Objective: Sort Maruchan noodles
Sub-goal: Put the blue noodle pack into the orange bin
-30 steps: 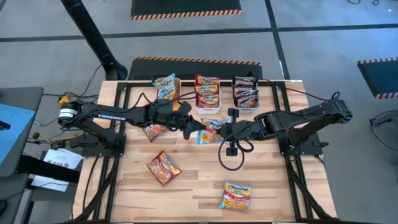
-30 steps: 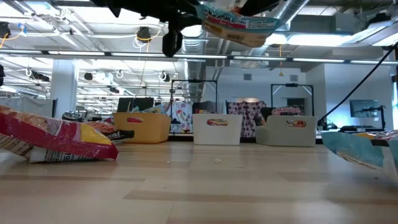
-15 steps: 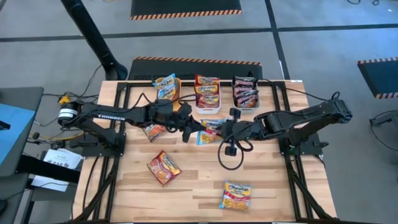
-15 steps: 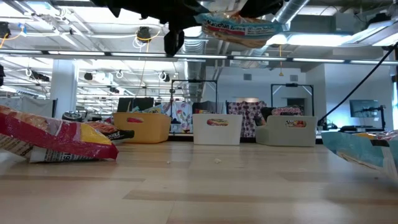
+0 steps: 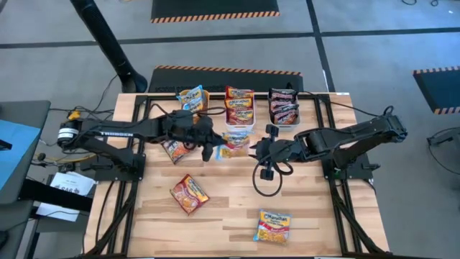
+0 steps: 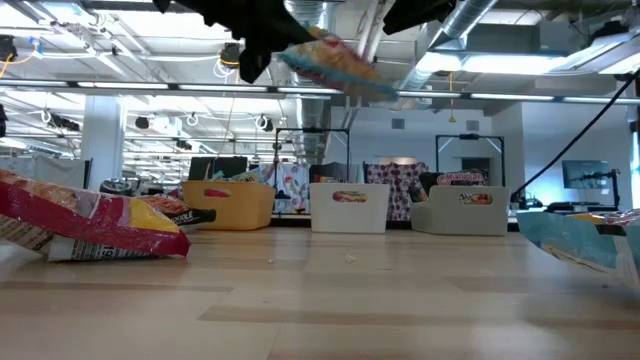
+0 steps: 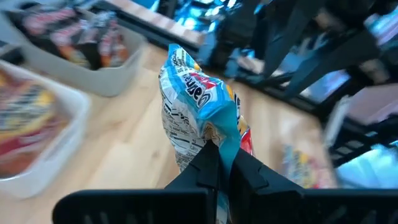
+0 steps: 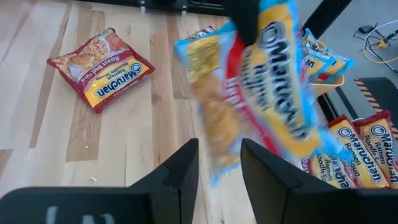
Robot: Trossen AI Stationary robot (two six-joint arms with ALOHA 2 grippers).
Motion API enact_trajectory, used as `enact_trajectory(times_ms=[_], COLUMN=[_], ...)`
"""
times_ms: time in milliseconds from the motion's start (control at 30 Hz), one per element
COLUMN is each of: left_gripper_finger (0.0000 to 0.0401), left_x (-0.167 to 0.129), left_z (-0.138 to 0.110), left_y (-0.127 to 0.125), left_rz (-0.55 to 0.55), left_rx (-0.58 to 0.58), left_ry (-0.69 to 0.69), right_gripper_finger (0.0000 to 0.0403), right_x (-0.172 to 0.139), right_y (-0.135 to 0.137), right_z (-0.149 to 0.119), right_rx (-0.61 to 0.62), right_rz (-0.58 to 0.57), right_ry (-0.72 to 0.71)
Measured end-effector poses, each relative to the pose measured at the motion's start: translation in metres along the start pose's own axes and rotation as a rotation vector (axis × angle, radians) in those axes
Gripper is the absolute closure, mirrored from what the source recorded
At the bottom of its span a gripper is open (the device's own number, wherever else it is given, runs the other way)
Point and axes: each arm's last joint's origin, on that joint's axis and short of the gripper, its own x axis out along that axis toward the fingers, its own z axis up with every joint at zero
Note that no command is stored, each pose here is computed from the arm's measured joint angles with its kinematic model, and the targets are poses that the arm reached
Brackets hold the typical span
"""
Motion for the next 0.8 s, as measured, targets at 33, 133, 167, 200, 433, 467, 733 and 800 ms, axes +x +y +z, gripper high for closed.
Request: enact_trajectory(times_ms=[33, 133, 167, 200, 433, 467, 733, 800], left_gripper_finger=[0.0401, 0.0401, 0.0401, 0.0401, 0.0401, 0.0401, 0.0401, 0.0401], left_x=[-0.003, -0.014, -0.018, -0.022, -0.05, -0.054, -0.075, -0.079], left_z=[0.0, 0.003, 0.004, 0.006, 0.021, 0.023, 0.031, 0.031], left_y=[0.002, 0.009, 0.012, 0.016, 0.045, 0.05, 0.086, 0.095], left_rz=[0.026, 0.107, 0.13, 0.153, 0.305, 0.325, 0.423, 0.432], left_rx=[0.023, 0.08, 0.096, 0.111, 0.152, 0.152, 0.141, 0.124], left_ry=[0.005, 0.02, 0.025, 0.025, 0.0, -0.005, 0.019, 0.029], right_gripper_finger=[0.026, 0.0261, 0.0261, 0.0261, 0.0262, 0.0262, 0.0262, 0.0262], right_x=[0.0, -0.001, -0.001, -0.001, -0.004, -0.004, -0.005, -0.004], right_y=[0.0, 0.002, 0.002, 0.003, 0.009, 0.009, 0.01, 0.01], right_z=[0.0, 0.0, 0.0, 0.0, -0.001, -0.001, -0.001, -0.001], right_rx=[0.0, -0.004, -0.006, -0.009, -0.023, -0.024, -0.026, -0.026], right_rz=[0.0, 0.006, 0.009, 0.012, 0.031, 0.032, 0.035, 0.035], right_ry=[0.0, 0.001, 0.0, 0.0, -0.005, -0.005, -0.005, -0.004])
